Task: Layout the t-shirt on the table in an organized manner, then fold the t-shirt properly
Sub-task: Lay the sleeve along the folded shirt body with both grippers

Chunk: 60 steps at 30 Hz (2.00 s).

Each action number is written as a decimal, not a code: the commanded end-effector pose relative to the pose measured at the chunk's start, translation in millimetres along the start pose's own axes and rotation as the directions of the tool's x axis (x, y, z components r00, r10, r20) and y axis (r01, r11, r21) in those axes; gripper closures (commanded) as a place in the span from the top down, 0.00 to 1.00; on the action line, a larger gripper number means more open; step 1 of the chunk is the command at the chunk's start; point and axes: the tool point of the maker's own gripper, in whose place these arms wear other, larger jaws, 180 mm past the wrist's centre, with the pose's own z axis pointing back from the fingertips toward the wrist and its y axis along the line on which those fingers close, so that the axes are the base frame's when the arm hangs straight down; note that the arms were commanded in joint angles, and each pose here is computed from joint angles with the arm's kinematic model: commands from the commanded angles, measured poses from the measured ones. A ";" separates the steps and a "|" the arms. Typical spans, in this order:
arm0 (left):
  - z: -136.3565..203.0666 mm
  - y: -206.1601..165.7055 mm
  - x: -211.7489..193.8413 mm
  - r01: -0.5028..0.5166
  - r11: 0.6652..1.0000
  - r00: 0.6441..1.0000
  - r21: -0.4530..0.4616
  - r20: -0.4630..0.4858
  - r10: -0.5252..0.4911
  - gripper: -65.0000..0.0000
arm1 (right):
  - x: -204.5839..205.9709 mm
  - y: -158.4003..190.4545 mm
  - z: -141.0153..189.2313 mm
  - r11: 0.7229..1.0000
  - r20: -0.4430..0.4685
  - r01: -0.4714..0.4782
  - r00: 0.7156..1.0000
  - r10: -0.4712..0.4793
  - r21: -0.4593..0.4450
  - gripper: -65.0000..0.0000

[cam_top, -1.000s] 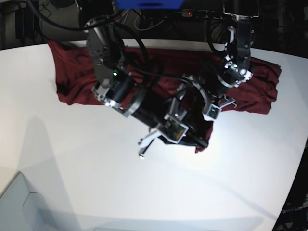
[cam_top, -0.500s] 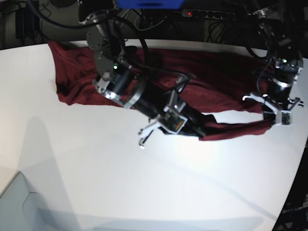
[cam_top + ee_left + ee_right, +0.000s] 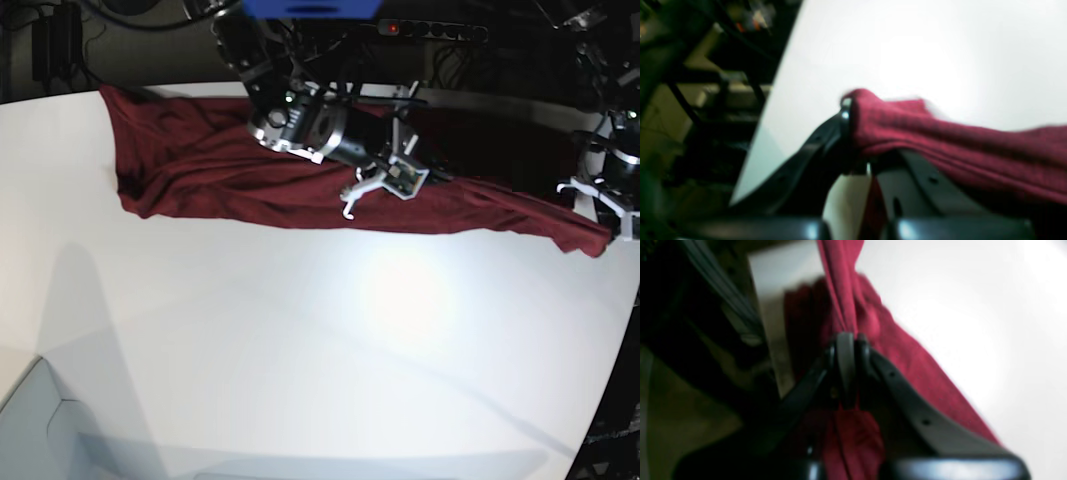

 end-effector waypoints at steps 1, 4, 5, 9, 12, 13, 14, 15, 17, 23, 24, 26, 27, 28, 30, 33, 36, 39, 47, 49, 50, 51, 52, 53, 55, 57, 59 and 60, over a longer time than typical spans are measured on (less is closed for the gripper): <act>1.3 9.7 14.4 0.005 1.000 0.999 0.023 0.053 -0.006 0.00 | 18.8 -0.3 -2.4 1.000 0.068 0.006 0.998 -0.007 0.005 0.00; -1.8 7.9 -0.3 -0.020 1.000 1.000 0.016 0.020 0.020 0.00 | 10.8 -0.7 -3.8 1.000 0.049 0.017 0.999 -0.017 0.008 0.00; -2.5 7.2 -4.1 -0.024 1.000 1.000 0.013 0.010 0.024 0.00 | 9.7 -0.5 -4.1 1.000 0.047 0.019 0.999 -0.019 0.009 0.00; -0.5 2.3 -23.7 -0.046 0.999 0.998 0.001 -0.033 0.046 0.00 | 6.5 0.9 -3.4 1.000 0.041 0.024 0.999 -0.024 0.010 0.00; 0.9 -0.9 -34.2 -0.058 0.998 0.997 -0.005 -0.057 0.057 0.00 | -0.8 0.5 -0.7 1.000 0.021 0.017 1.000 -0.017 0.012 0.00; 1.8 -2.8 -41.5 -0.068 0.998 0.995 -0.006 -0.073 0.068 0.00 | -1.5 0.9 -0.6 1.000 0.019 0.019 1.000 -0.019 0.013 0.00; 2.4 -3.7 -46.8 -0.074 0.997 0.994 -0.008 -0.085 0.073 0.00 | -3.7 2.6 -0.4 1.000 0.015 0.025 1.000 -0.025 0.015 0.00; 2.4 -4.6 -50.3 -0.080 0.997 0.993 -0.009 -0.093 0.079 0.00 | -5.7 5.2 -0.1 0.999 0.012 0.031 0.999 -0.031 0.018 0.00; 1.7 -6.1 -59.7 -0.090 0.996 0.989 -0.010 -0.116 0.088 0.00 | -8.1 8.3 0.9 0.999 0.009 0.040 0.999 -0.040 0.020 0.00; -0.6 -9.5 -78.0 -0.121 0.993 0.980 -0.013 -0.159 0.117 0.00 | -12.6 11.9 2.0 0.998 0.000 0.052 0.999 -0.052 0.022 0.10; -0.6 -9.6 -78.6 -0.122 0.992 0.980 -0.013 -0.160 0.118 0.00 | -12.1 11.8 2.1 0.998 0.001 0.051 0.999 -0.051 0.022 0.15; -0.6 -8.5 -78.2 -0.117 0.993 0.980 -0.013 -0.160 0.114 0.00 | -17.2 10.4 5.6 0.999 -0.013 0.043 0.999 -0.043 0.020 0.24; -0.7 -7.9 -78.0 -0.116 0.993 0.981 -0.012 -0.160 0.112 0.00 | -18.6 9.7 6.8 0.999 -0.016 0.041 0.999 -0.040 0.020 0.28; -0.7 -7.4 -77.7 -0.114 0.993 0.981 -0.012 -0.160 0.111 0.00 | -20.1 9.3 7.7 0.999 -0.020 0.039 0.999 -0.038 0.020 0.31; -0.7 -7.4 -77.7 -0.114 0.993 0.981 -0.012 -0.160 0.111 0.00 | -23.3 10.5 9.0 0.999 -0.027 0.042 0.999 -0.042 0.021 0.35; -1.0 -8.4 -77.6 -0.118 0.993 0.981 -0.012 -0.159 0.114 0.00 | -25.4 5.5 19.2 1.000 -0.032 0.020 0.999 -0.020 0.006 0.39; -1.7 -8.8 -76.1 -0.119 0.993 0.981 -0.013 -0.155 0.115 0.00 | -20.6 0.5 31.3 1.000 -0.028 -0.021 0.999 0.021 -0.007 0.39; -1.4 -8.6 -71.1 -0.112 0.994 0.984 -0.012 -0.144 0.109 0.00 | -25.3 -3.7 45.8 0.999 -0.041 -0.034 0.999 0.033 -0.030 0.39; -2.7 -8.3 -63.1 -0.105 0.994 0.986 -0.012 -0.128 0.102 0.00 | -39.4 -37.6 69.7 0.989 -0.067 -0.004 0.998 -0.006 -0.146 0.39; -4.5 -11.6 -63.2 -0.105 0.994 0.986 -0.021 -0.130 0.102 0.01 | -43.0 -50.8 77.6 0.982 -0.073 0.005 0.997 -0.019 -0.189 0.39; -5.4 -14.3 -62.9 -0.096 0.995 0.987 -0.032 -0.132 0.091 0.01 | -44.7 -57.2 81.8 0.978 -0.075 0.008 0.997 -0.024 -0.209 0.39; -6.2 -18.8 -63.5 -0.089 0.995 0.987 -0.046 -0.137 0.082 0.01 | -46.0 -64.1 86.0 0.973 -0.078 0.009 0.997 -0.028 -0.230 0.40; -7.6 -24.9 -63.3 -0.083 0.994 0.987 -0.064 -0.140 0.074 0.01 | -47.2 -72.6 91.2 0.967 -0.079 0.010 0.996 -0.032 -0.255 0.40; -7.5 -30.5 -65.4 -0.079 0.994 0.987 -0.079 -0.147 0.067 0.03 | -48.5 -80.3 96.4 0.960 -0.080 0.013 0.996 -0.037 -0.280 0.40; -4.9 -37.3 -69.0 -0.069 0.993 0.986 -0.099 -0.157 0.053 0.12 | -51.6 -97.3 109.8 0.941 -0.083 0.019 0.995 -0.050 -0.337 0.40; -3.4 -40.6 -71.8 -0.075 0.992 0.985 -0.102 -0.163 0.057 0.25 | -56.2 -111.9 123.2 0.922 -0.088 0.025 0.994 -0.064 -0.387 0.40; -3.0 -39.7 -72.4 -0.079 0.992 0.985 -0.097 -0.163 0.063 0.38 | -59.0 -120.6 132.4 0.907 -0.089 0.030 0.993 -0.074 -0.420 0.40; -2.5 -39.2 -73.0 -0.079 0.992 0.984 -0.096 -0.165 0.063 0.43 | -61.7 -122.6 136.2 0.901 -0.093 0.034 0.992 -0.082 -0.431 0.40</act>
